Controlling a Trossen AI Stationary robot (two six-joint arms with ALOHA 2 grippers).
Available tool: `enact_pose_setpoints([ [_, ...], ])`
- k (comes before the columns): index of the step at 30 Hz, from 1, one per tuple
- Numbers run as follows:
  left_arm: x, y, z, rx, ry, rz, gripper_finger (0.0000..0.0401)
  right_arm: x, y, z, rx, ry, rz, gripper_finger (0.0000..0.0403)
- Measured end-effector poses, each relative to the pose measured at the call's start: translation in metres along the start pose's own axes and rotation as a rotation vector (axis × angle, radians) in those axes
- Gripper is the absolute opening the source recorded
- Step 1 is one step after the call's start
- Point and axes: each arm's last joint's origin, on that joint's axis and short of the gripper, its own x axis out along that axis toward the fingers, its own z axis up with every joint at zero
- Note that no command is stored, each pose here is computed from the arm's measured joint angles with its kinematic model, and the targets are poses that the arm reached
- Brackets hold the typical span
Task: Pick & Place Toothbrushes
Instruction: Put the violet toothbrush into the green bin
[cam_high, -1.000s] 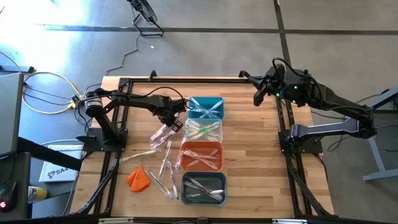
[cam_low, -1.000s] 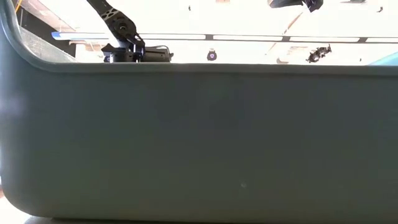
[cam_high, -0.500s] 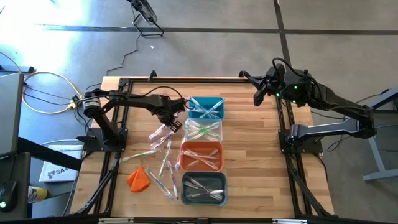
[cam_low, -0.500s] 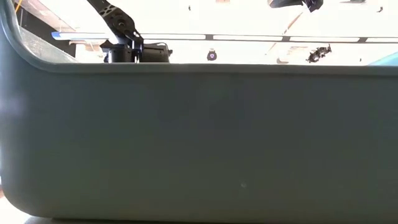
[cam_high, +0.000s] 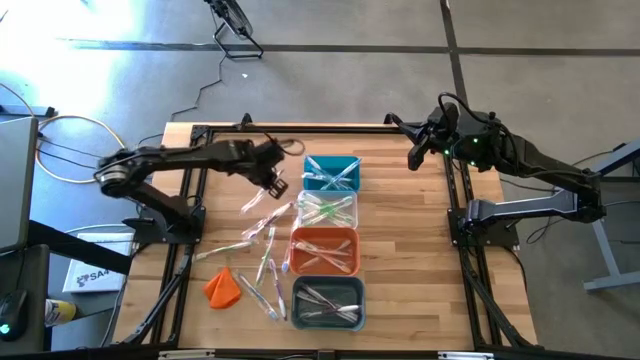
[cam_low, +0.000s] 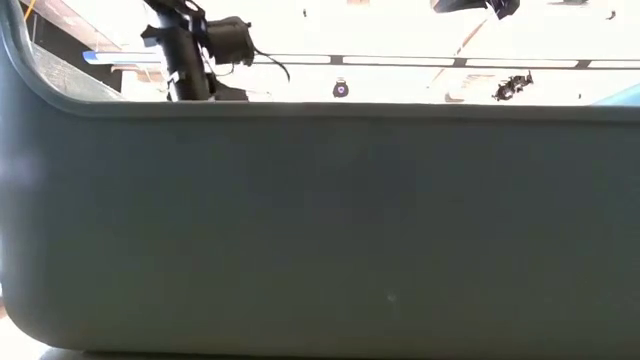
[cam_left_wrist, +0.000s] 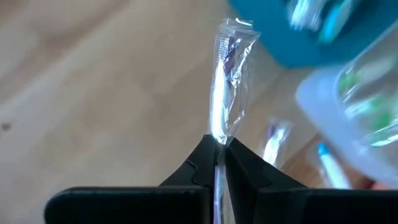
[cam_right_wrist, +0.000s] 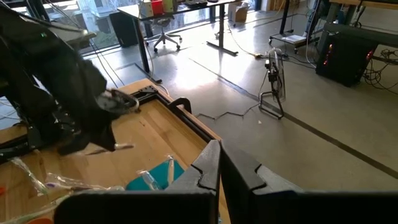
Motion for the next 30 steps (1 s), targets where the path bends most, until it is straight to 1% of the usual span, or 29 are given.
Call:
enact_pose_setpoints([
  [4, -0.025, 0.012, 0.008, -0.016, -0.134, -0.054, 0.0015, 0.000, 0.000, 0.000, 0.002, -0.005, 0.001, 0.0004],
  [8, -0.049, 0.020, 0.017, -0.008, -0.273, -0.164, 0.0014, 0.000, 0.000, 0.002, 0.005, -0.015, 0.003, 0.0004],
  [13, -0.073, 0.023, 0.027, 0.014, -0.446, -0.315, 0.0014, 0.000, 0.001, 0.003, 0.012, -0.034, 0.009, 0.0004],
  [21, -0.097, 0.011, 0.045, 0.159, -0.702, -0.581, 0.0014, 0.004, 0.003, 0.007, 0.024, -0.066, 0.019, 0.0004],
  [22, -0.099, 0.010, 0.047, 0.172, -0.727, -0.606, 0.0014, 0.005, 0.004, 0.008, 0.027, -0.073, 0.026, 0.0004],
  [25, -0.106, 0.008, 0.051, 0.201, -0.795, -0.659, 0.0014, 0.014, 0.009, 0.010, 0.031, -0.083, 0.094, 0.0004],
  [30, -0.115, 0.005, 0.055, 0.246, -0.881, -0.730, 0.0014, 0.037, 0.021, 0.011, 0.013, -0.102, 0.214, 0.0004],
])
